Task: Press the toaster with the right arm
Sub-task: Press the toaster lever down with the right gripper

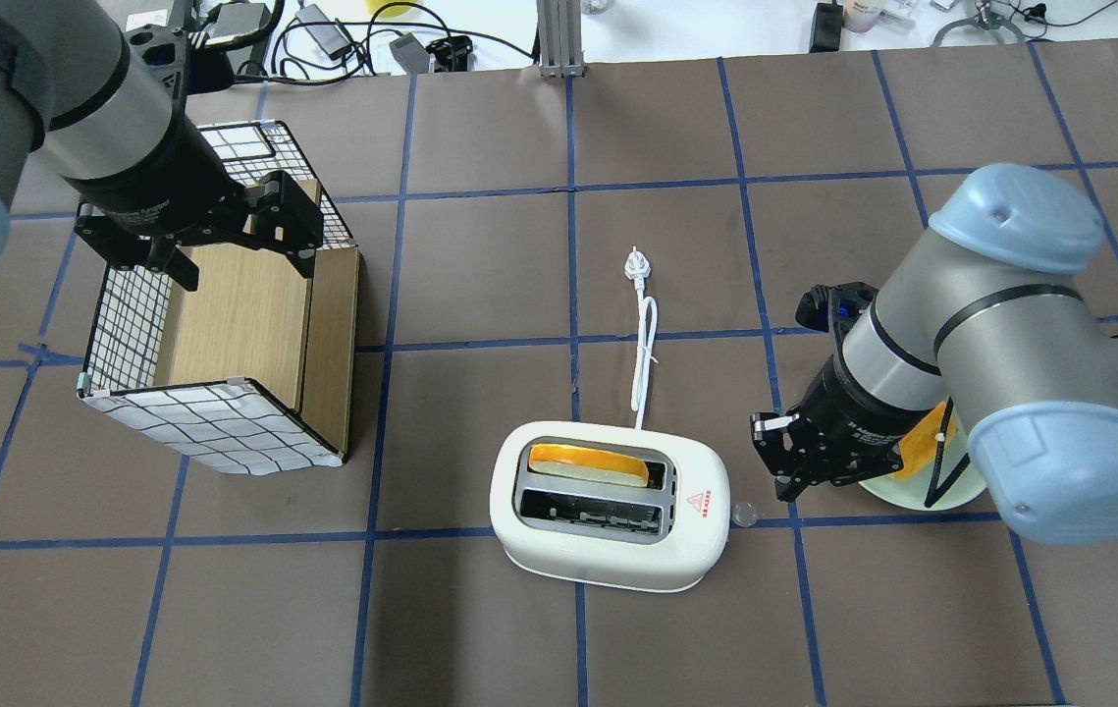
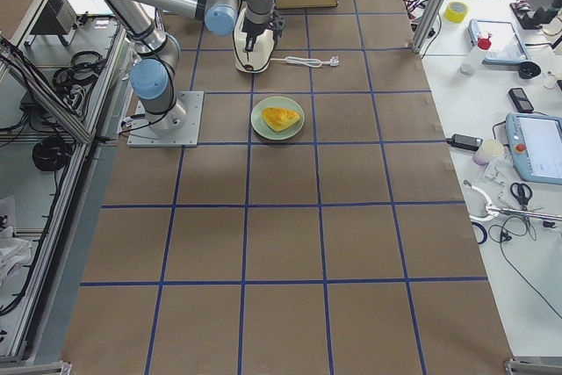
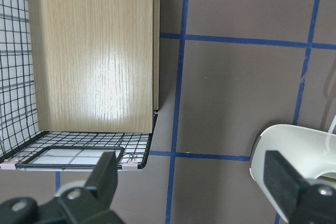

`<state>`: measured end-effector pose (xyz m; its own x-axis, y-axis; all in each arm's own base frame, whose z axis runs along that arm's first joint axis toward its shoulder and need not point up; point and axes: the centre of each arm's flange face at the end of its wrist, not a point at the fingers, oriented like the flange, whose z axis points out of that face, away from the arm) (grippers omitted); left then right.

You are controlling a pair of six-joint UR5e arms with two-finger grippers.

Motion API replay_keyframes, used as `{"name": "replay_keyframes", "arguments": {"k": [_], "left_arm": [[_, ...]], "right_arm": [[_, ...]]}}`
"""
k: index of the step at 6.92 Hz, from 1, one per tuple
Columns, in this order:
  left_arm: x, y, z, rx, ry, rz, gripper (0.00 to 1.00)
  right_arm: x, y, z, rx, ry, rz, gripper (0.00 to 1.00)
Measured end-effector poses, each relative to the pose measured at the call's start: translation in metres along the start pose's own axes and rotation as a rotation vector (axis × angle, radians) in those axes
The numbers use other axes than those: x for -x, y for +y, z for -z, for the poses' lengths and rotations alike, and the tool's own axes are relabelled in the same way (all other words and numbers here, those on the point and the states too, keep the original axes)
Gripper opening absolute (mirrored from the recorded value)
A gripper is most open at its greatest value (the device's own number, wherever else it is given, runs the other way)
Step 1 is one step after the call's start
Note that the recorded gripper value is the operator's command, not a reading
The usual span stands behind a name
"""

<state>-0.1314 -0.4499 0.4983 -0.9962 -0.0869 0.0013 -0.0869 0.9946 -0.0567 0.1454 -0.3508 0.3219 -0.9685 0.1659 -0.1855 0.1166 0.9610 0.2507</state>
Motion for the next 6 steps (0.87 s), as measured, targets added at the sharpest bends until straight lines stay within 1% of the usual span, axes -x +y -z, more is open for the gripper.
{"name": "replay_keyframes", "arguments": {"k": [1,3,4,6], "left_arm": [[0.0000,0.0000,0.0001,0.000,0.000,0.000,1.00],[0.0000,0.0001,0.0003,-0.001,0.000,0.000,1.00],[0.0000,0.0001,0.0003,-0.001,0.000,0.000,1.00],[0.0000,0.0001,0.0003,-0.001,0.000,0.000,1.00]], "right_arm": [[0.0024,0.0008,-0.0048,0.004,-0.035,-0.002,0.00],[0.0065,0.0022,-0.0070,0.013,-0.078,-0.003,0.00],[0.0077,0.0030,-0.0077,0.020,-0.089,-0.005,0.00],[0.0078,0.0009,-0.0118,0.035,-0.094,-0.008,0.00]]}}
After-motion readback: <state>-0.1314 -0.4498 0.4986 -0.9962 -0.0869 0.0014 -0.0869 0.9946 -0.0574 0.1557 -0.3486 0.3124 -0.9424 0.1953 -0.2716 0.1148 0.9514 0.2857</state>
